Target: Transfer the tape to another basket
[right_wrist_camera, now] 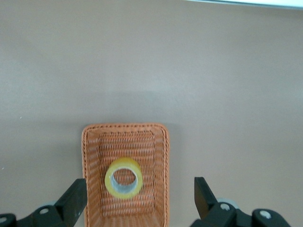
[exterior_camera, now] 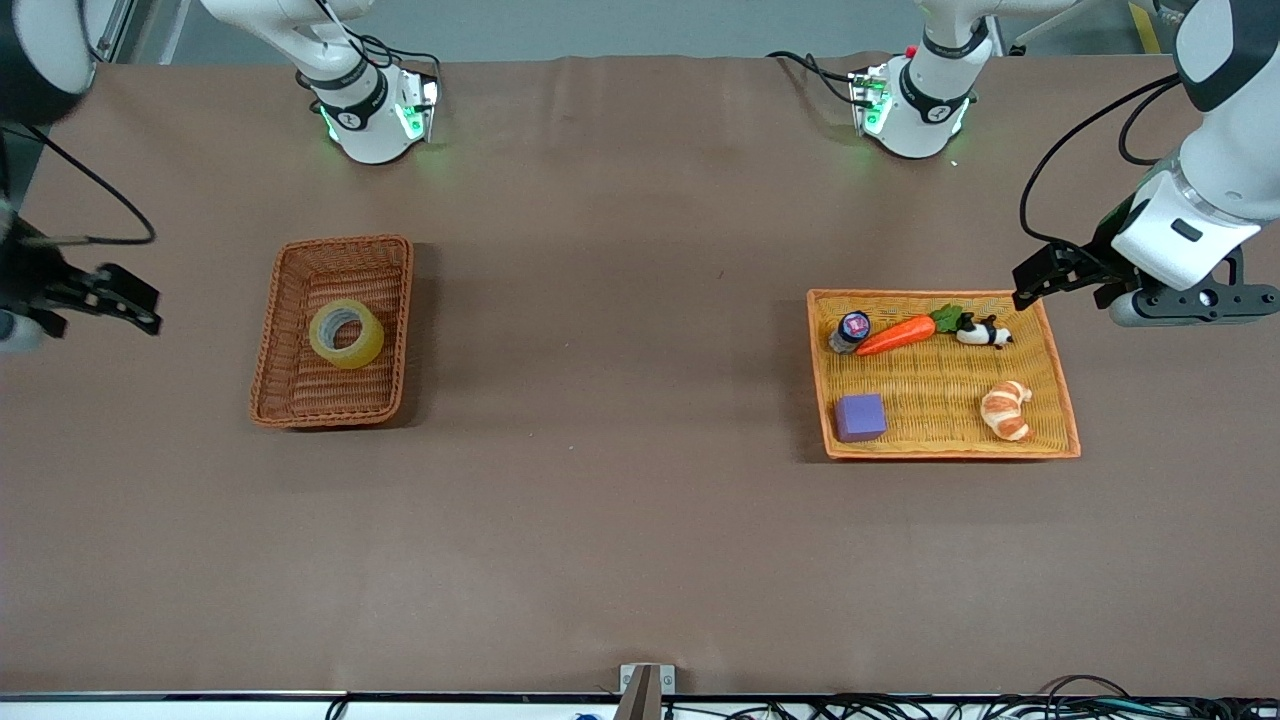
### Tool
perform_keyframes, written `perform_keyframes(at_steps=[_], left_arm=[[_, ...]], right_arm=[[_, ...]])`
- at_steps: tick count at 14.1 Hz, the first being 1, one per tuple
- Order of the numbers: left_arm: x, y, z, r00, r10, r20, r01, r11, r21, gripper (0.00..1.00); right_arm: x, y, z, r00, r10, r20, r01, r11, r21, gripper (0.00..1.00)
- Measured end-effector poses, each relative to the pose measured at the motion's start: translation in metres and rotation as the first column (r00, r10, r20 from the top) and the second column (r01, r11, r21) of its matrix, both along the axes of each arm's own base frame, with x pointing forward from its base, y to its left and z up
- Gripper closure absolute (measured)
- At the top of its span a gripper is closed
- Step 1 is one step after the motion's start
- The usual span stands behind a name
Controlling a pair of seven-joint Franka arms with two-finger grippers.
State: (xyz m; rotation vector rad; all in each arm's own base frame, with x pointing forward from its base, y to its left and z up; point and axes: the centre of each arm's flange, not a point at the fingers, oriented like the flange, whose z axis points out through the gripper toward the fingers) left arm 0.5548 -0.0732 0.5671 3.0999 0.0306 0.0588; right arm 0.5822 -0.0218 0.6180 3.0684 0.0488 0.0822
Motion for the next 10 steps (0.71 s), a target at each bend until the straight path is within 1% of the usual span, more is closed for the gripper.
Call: perform_keyframes(at_steps=[2, 4, 7, 10], left_arm=[[0.0, 0.0, 0.0, 1.0, 0.0, 0.0, 0.0, 1.0, 0.0, 0.0], [0.0, 0.0, 0.0, 1.0, 0.0, -0.001, 0.0, 1.0, 0.0, 0.0], [0.001, 0.002, -0.001, 1.0, 0.004, -0.001, -0.004, 1.0, 0.0, 0.0], [0.001, 0.004, -0.001, 1.0, 0.008, -0.001, -0.008, 1.0, 0.001, 0.0]], right_arm=[[-0.01, -0.01, 0.018, 1.0, -0.021, -0.006, 0.021, 1.0, 0.005, 0.0], [-0.016, -0.012, 0.025, 1.0, -0.027, -0.005, 0.027, 0.999, 0.019, 0.0], [-0.016, -0.008, 0.024, 1.0, -0.021, -0.007, 0.021, 0.999, 0.029, 0.0], [-0.015, -0.004, 0.023, 1.0, -0.017, -0.006, 0.018, 0.998, 0.061, 0.0]])
